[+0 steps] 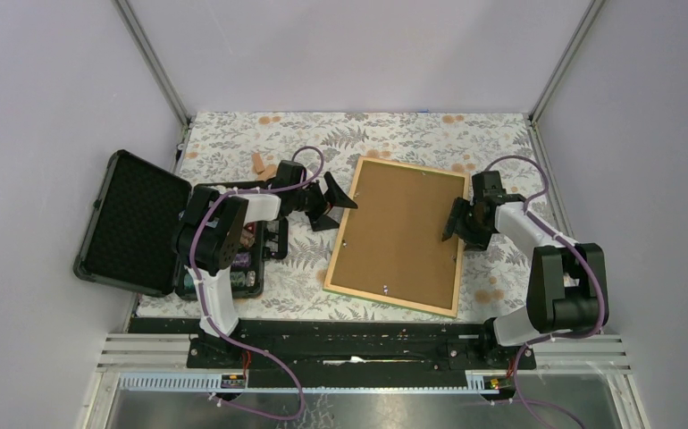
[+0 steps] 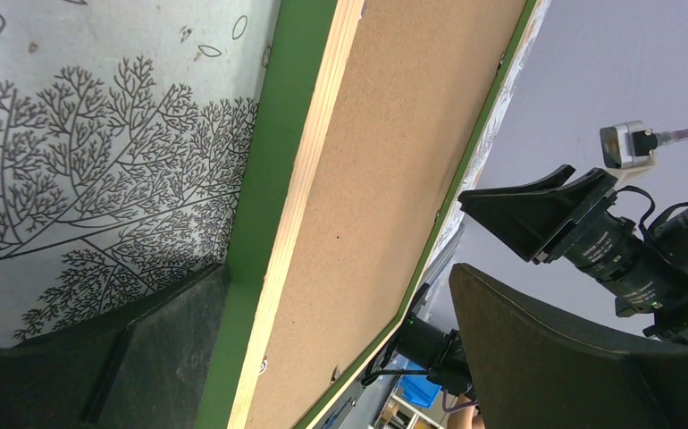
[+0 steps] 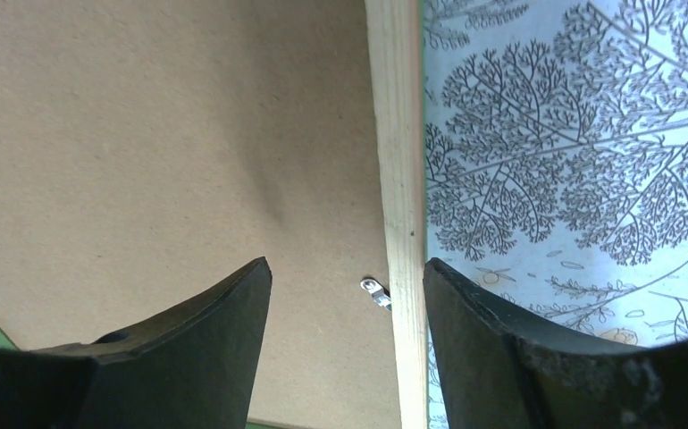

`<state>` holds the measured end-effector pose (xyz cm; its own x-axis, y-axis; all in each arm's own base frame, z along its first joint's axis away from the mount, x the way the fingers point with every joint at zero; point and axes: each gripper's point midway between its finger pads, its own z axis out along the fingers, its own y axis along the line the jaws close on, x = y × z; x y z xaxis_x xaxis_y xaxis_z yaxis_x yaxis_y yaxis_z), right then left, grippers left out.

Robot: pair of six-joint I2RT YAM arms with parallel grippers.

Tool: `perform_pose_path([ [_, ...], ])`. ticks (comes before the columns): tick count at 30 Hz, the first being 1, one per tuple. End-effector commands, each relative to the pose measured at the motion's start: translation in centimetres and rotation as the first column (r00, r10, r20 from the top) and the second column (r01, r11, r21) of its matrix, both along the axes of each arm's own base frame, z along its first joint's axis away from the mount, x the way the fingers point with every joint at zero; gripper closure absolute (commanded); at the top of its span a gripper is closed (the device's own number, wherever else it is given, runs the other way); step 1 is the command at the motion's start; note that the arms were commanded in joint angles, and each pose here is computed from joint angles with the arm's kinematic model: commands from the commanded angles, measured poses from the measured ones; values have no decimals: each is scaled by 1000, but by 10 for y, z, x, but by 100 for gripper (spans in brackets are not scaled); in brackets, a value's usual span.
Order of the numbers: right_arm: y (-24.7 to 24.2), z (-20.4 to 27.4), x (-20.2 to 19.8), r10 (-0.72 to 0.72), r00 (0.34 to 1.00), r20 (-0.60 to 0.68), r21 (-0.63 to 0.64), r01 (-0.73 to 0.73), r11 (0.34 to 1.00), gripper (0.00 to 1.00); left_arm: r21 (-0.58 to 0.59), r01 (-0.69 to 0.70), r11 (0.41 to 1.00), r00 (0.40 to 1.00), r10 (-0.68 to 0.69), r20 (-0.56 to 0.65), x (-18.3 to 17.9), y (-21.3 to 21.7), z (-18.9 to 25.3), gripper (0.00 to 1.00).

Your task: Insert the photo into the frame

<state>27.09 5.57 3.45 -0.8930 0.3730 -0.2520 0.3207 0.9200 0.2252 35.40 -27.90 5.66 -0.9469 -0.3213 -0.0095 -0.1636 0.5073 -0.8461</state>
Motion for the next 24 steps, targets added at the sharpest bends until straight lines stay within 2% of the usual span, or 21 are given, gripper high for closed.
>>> perform_pose_path([
  [1,5,7,22,23,998,51,2,-23,1000,29,-44,31,999,999,-30,24,-8,-7,15,1],
  [7,16,-10,54,57,997,48,42,-60,997,27,-51,50,997,999,-50,17,-24,-19,14,1],
  [14,28,-12,125,90,993,73,76,-95,993,26,-52,120,991,993,-120,-1,-49,-44,7,1],
  [19,43,-14,158,116,989,87,119,-126,985,26,-46,166,985,986,-167,-3,-65,-58,3,1],
  [22,58,-14,167,145,986,83,143,-155,978,26,8,219,976,975,-219,40,-83,-73,5,1],
  [24,68,-14,167,165,984,65,154,-173,973,26,106,272,956,955,-282,88,-97,-85,2,1],
])
